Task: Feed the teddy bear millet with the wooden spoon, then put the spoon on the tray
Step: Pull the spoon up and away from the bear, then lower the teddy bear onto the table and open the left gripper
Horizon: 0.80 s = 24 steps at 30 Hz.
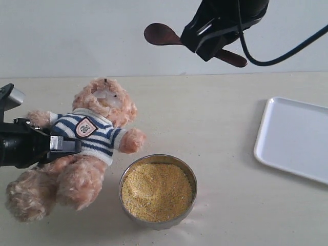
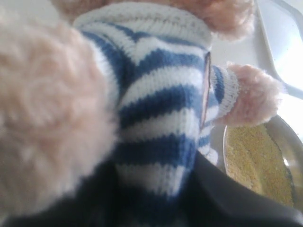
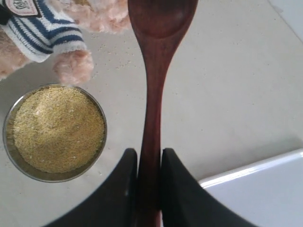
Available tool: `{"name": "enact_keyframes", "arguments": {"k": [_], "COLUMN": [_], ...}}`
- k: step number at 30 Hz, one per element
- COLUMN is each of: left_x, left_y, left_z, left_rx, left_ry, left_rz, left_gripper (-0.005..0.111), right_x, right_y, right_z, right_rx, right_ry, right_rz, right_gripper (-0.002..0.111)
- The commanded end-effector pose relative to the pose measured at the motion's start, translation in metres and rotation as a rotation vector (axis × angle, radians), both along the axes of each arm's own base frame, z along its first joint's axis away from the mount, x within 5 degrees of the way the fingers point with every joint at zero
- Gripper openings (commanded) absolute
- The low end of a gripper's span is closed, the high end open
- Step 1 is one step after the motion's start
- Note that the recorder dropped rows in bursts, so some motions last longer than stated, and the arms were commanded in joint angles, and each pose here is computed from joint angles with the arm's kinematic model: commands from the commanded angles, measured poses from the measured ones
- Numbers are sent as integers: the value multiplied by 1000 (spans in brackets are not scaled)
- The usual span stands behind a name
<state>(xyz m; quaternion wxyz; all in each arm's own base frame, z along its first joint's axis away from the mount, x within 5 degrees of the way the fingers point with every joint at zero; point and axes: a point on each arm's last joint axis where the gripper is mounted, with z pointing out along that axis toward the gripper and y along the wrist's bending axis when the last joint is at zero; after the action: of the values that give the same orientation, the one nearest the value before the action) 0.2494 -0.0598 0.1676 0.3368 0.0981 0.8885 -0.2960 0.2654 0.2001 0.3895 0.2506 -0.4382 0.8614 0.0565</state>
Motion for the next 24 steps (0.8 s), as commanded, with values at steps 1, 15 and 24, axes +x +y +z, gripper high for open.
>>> {"name": "enact_keyframes", "arguments": {"k": [1, 15, 24], "left_x": [3, 39, 50], "left_y": [0, 1, 1], "left_z": [3, -7, -29], "left_rx": [10, 60, 65], "left_ry": [-44, -54, 9], "left_rz": [-4, -6, -8], "left_gripper": [5, 5, 5], "right_x": [6, 8, 9], "right_y": [-13, -16, -18], "right_z": [5, 5, 5], "right_rx": [46, 61, 39], "right_ry": [12, 22, 7], "right_rz": [-24, -43, -48], "right_gripper": [0, 0, 0]}}
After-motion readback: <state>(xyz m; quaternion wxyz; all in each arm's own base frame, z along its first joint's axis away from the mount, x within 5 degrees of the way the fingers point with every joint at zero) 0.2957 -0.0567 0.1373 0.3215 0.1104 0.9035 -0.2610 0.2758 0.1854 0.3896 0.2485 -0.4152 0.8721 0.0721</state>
